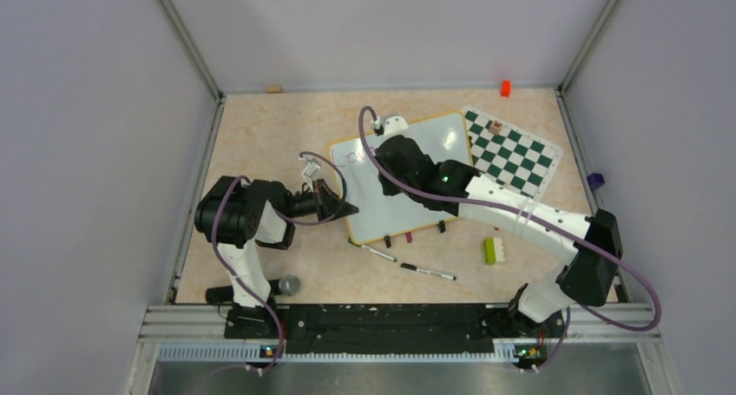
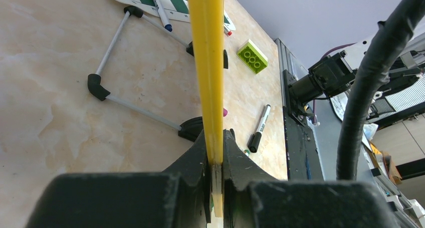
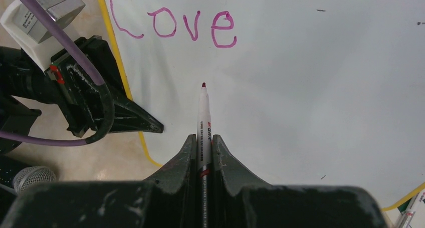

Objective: Write a sentence on the whiteboard

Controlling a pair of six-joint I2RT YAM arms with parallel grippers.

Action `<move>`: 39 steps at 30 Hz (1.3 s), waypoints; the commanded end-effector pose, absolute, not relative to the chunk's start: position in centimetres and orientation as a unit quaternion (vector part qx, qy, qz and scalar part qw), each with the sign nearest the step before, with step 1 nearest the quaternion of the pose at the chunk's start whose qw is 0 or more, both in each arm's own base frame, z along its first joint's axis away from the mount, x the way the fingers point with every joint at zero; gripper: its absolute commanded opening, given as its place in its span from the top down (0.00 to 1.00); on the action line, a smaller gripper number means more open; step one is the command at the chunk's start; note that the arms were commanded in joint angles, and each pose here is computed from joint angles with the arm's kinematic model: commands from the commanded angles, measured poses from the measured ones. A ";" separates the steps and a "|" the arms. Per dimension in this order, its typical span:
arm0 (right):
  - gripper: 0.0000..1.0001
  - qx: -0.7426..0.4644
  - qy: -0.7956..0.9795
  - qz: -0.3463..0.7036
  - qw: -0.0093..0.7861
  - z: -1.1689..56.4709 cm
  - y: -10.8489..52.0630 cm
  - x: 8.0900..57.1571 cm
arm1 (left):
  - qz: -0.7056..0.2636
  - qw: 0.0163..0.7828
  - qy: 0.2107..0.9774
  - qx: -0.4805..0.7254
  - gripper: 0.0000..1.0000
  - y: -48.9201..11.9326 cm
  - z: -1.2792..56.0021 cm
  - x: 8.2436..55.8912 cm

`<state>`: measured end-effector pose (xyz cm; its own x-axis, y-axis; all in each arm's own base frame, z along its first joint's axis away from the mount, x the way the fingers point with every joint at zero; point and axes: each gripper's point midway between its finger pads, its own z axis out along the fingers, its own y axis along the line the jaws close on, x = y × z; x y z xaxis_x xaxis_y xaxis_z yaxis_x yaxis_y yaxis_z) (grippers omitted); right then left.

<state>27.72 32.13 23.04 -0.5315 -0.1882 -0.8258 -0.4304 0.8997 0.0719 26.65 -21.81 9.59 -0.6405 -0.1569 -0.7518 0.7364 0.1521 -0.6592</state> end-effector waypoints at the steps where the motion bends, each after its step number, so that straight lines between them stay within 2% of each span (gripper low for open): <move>1: 1.00 -0.166 0.852 0.145 0.474 24.4 32.9 28.2 | -0.608 0.384 0.637 0.276 1.00 -22.3 10.1 25.6; 18: 1.00 -0.181 0.855 0.162 0.459 23.2 34.2 27.9 | -0.608 0.384 0.638 0.276 1.00 -22.3 10.0 25.7; 31: 1.00 -0.171 0.856 0.105 0.476 23.1 33.0 28.4 | -0.609 0.382 0.637 0.277 1.00 -22.3 10.0 25.6; 39: 1.00 -0.180 0.858 0.106 0.469 22.9 34.0 28.7 | -0.608 0.383 0.637 0.278 1.00 -22.3 10.0 25.6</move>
